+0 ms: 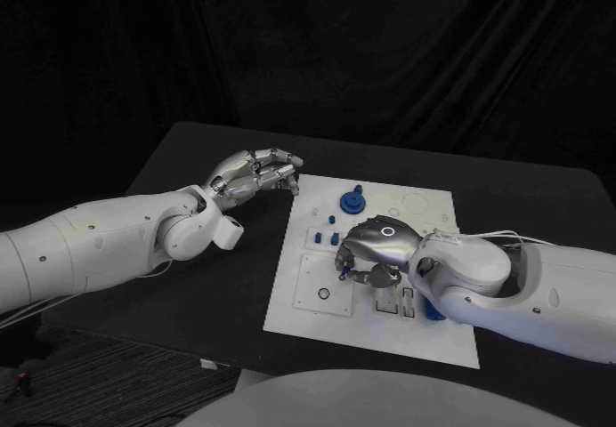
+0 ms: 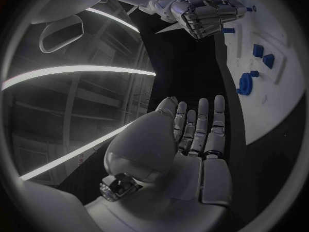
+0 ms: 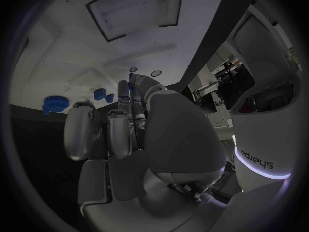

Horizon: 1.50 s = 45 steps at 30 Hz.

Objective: Assemble the parts on the task board

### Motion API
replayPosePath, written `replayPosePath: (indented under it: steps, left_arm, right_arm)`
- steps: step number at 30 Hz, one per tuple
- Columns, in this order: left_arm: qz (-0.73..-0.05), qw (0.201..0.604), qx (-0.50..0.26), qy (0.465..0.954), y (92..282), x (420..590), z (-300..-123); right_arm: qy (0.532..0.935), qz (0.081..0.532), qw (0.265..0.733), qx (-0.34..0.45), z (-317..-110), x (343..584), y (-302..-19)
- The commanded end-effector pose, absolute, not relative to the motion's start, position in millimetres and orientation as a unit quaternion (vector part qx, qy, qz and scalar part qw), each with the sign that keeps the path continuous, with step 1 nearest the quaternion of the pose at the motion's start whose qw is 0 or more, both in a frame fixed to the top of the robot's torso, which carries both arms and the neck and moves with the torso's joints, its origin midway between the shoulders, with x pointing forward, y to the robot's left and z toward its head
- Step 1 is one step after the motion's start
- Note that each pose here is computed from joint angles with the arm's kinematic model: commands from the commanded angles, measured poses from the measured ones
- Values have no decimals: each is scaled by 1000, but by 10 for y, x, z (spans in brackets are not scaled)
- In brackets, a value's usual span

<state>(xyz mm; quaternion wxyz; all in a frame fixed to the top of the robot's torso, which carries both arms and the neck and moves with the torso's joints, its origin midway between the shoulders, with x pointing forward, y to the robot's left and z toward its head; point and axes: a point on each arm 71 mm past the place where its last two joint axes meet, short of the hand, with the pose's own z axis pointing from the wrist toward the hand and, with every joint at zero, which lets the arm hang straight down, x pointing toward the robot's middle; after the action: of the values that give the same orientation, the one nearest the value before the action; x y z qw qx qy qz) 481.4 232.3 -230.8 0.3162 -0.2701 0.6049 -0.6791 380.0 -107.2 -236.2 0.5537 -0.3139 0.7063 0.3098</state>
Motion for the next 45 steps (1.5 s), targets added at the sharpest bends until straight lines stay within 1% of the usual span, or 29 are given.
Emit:
replayPosePath:
  steps: [1, 13, 45]
  left_arm:
    - [-686, 310, -271, 600, 2304, 4806, -2307]
    - [-686, 308, -271, 601, 2300, 4810, -2317]
    - [-684, 304, -271, 605, 2282, 4824, -2333]
  right_arm:
    - [707, 296, 557, -319, -2382, 3806, -1077]
    - [712, 292, 553, -320, -2420, 3815, -1071]
    - [717, 292, 544, -324, -2438, 3782, -1045]
